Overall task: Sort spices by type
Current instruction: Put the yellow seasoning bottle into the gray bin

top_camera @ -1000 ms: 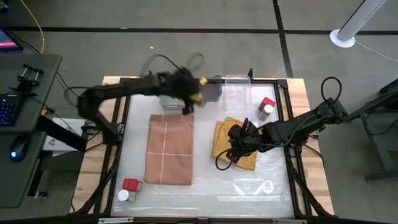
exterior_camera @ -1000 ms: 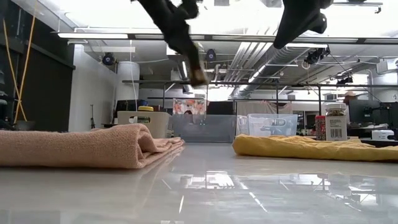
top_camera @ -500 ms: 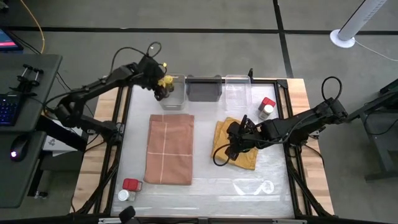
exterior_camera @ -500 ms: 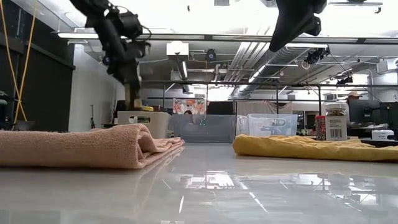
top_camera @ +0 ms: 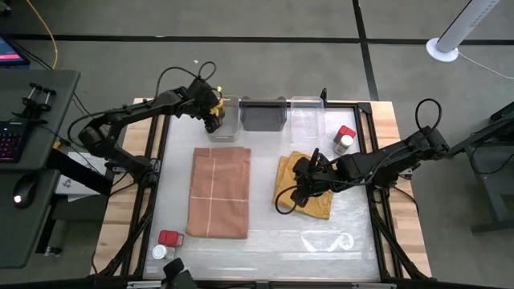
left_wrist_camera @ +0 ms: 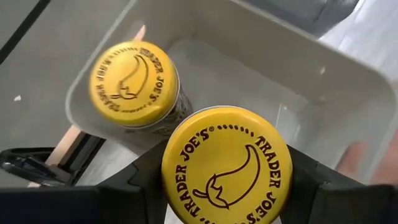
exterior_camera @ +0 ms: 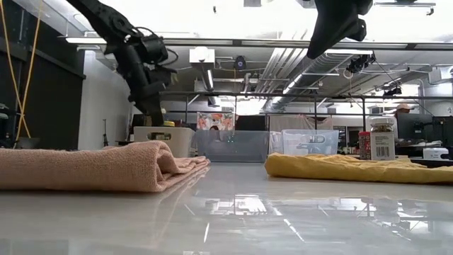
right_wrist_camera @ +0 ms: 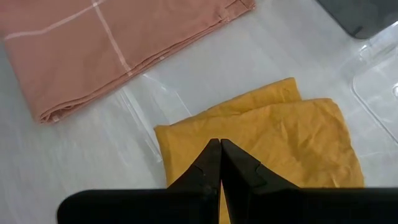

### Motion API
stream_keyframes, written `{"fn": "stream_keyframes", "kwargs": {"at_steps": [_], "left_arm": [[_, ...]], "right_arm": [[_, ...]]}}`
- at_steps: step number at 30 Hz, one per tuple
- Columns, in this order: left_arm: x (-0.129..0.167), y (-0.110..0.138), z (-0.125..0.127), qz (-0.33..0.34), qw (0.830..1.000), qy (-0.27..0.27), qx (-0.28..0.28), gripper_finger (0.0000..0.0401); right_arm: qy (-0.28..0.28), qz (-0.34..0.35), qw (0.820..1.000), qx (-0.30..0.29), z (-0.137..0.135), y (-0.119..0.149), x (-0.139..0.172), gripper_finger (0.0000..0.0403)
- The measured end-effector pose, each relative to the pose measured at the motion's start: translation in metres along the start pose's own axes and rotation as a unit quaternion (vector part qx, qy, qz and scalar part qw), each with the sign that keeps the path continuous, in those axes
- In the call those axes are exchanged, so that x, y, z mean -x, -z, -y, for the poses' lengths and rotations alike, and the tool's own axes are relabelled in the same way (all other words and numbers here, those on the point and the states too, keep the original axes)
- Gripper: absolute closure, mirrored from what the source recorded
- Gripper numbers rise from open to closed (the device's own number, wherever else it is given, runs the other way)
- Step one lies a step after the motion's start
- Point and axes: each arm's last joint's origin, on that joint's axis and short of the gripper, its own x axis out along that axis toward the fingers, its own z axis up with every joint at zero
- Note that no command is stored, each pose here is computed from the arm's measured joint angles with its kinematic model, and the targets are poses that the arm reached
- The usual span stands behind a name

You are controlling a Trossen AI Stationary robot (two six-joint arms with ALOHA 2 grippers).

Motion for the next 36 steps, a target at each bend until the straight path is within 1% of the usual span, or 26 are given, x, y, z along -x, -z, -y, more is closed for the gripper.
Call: {"fn": "stream_keyframes", "kwargs": {"at_steps": [6, 9, 12, 17, 21, 29, 36], "left_arm": [[-0.021, 0.001, -0.001, -0.027, 0.999, -0.018, -0.002, 0.0159], [-0.023, 0.002, -0.002, -0.032, 0.999, -0.027, -0.006, 0.0153], [-0.022, 0.0, -0.002, -0.024, 0.999, -0.034, -0.007, 0.0152], [-0.013, -0.004, -0.003, 0.003, 0.999, -0.043, -0.009, 0.015], [-0.006, -0.006, -0.003, 0.022, 0.999, -0.032, -0.009, 0.0149], [0.004, -0.005, -0.003, 0.024, 0.999, -0.029, -0.01, 0.0148], [0.028, -0.004, -0.003, 0.05, 0.998, -0.04, -0.012, 0.0148]], "right_arm": [[-0.001, 0.001, 1.0, -0.004, 0.0, 0.0, 0.0, 0.0403], [-0.001, 0.001, 1.0, -0.004, 0.0, 0.0, 0.0, 0.0403], [-0.001, 0.001, 1.0, -0.006, 0.0, 0.0, 0.0, 0.0403], [-0.001, 0.001, 1.0, -0.005, 0.0, 0.0, 0.0, 0.0403], [0.0, 0.002, 1.0, -0.005, 0.0, 0.0, 0.0, 0.0403], [0.003, 0.004, 1.0, -0.006, 0.001, -0.002, -0.001, 0.0403], [0.003, 0.004, 1.0, -0.003, 0.001, -0.002, -0.001, 0.0403]]}}
